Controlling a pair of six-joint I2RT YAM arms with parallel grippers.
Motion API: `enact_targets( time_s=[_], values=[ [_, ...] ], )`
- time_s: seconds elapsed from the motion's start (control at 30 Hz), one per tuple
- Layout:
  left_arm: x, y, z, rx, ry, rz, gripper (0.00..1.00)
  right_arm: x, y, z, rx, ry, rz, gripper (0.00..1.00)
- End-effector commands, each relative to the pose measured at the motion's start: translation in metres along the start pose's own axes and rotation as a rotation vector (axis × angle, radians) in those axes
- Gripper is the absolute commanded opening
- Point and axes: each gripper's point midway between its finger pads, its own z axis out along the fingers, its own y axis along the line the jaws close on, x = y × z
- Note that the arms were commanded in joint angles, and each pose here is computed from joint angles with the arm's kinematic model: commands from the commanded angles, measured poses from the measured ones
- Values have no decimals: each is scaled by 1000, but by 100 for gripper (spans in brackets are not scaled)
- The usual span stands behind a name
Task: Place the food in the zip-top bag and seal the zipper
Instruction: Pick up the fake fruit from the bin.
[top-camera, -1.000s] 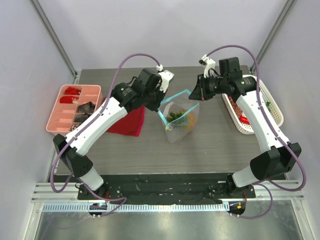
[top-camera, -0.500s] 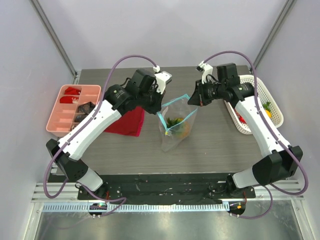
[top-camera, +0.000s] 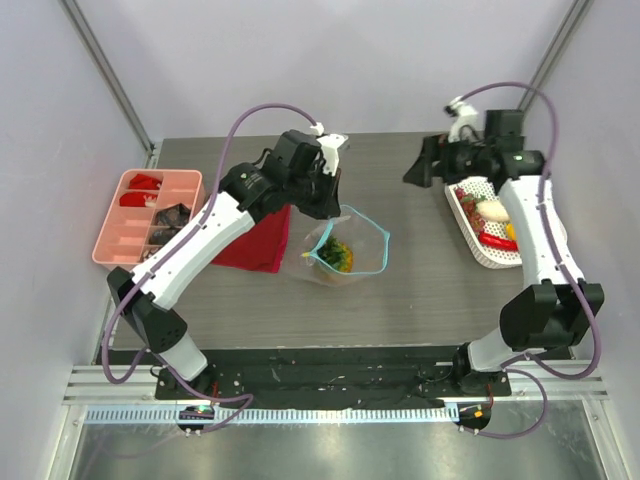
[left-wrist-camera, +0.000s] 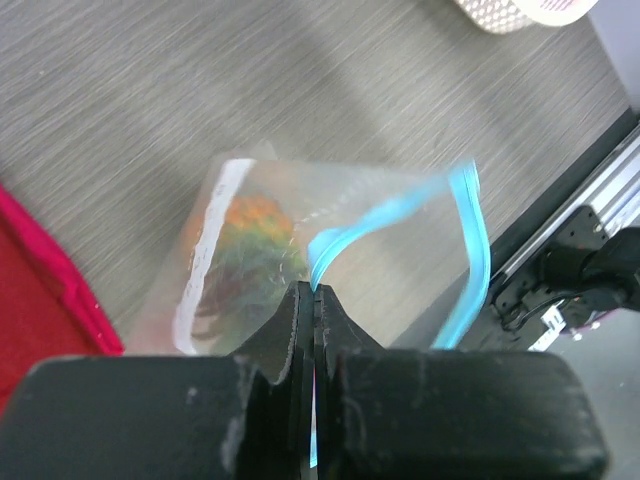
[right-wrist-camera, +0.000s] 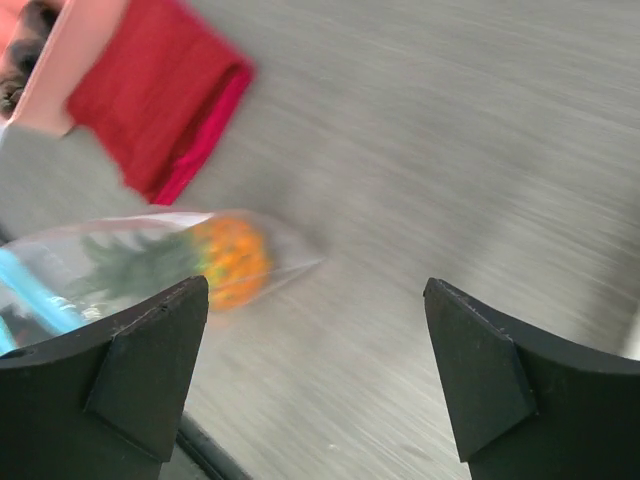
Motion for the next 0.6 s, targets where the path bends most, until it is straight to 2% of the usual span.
enact_targets(
  time_s=[0.0, 0.03, 0.13, 0.27, 0.33, 0.47, 0.57],
  values=[
    [-33, -15, -6, 56, -104, -26, 0, -22, -43, -67, 168, -43, -91, 94],
    [-34, -15, -4, 53, -110, -27, 0, -6, -59, -71, 198, 29, -94, 94],
    [-38, -11, -4, 34, -126, -31, 0, 21, -110, -97, 323, 127, -58, 94],
    [-43, -6, -6, 11, -150, -46, 0, 58, -164, -121, 436, 277, -7, 88],
    [-47, -1, -10, 0, -164, -63, 0, 69, -180, -128, 487, 328, 6, 87],
    [-55, 29, -16, -47, -175, -167, 0, 88, -212, -140, 567, 466, -61, 85],
    [-54, 41, -16, -67, -178, -184, 0, 103, -231, -150, 628, 579, -100, 86]
  ],
)
